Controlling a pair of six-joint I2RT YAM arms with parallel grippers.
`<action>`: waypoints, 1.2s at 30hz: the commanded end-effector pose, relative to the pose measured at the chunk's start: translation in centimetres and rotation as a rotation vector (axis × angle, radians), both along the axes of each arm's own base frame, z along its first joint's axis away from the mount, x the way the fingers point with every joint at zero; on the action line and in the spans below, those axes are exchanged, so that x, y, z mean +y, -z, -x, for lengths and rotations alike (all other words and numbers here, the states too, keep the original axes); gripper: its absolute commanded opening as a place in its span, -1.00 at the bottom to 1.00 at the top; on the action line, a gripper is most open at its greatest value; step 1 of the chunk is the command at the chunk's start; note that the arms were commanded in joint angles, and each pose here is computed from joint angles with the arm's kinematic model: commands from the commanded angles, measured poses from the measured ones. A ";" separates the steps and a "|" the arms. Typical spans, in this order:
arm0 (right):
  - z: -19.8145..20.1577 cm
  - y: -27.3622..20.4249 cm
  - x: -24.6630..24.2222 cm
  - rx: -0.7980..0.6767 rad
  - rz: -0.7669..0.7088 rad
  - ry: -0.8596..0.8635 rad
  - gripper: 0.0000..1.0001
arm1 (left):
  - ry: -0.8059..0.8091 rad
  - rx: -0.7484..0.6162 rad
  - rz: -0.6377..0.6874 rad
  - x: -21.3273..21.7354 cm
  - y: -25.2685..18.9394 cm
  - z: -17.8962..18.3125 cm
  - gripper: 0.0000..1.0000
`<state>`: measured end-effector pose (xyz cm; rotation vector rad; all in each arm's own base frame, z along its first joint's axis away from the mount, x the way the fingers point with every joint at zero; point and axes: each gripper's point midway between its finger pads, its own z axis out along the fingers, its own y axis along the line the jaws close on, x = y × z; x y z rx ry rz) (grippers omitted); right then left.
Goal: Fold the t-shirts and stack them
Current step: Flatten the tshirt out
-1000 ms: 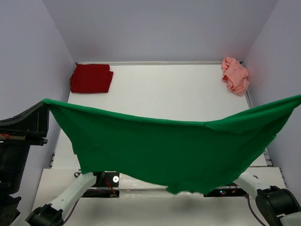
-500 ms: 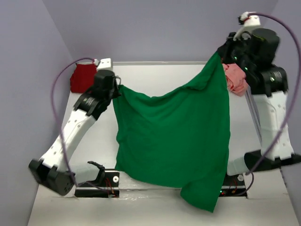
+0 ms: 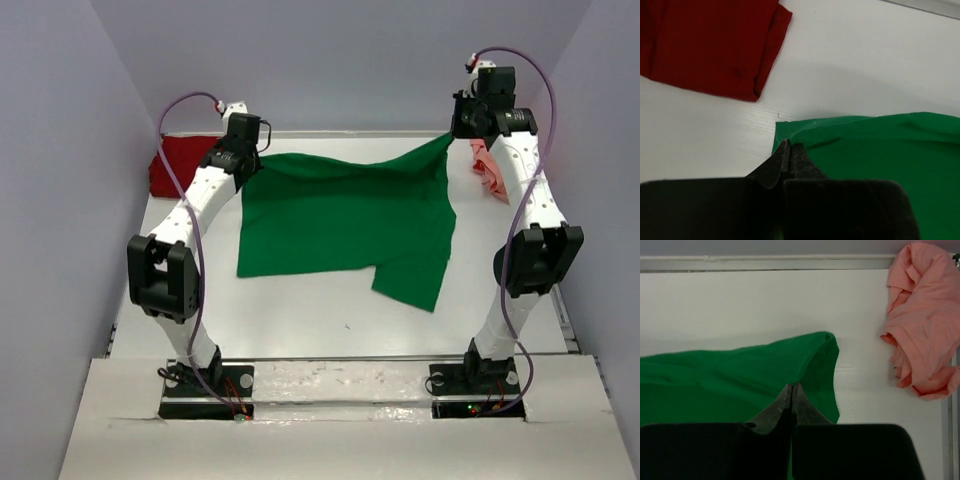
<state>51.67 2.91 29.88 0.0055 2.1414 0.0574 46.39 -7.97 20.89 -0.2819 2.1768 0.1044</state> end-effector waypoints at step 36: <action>27.8 -27.4 2.6 -0.782 -0.138 -0.232 -1.00 | 0.603 -0.673 0.332 -4.7 -28.7 22.9 -1.00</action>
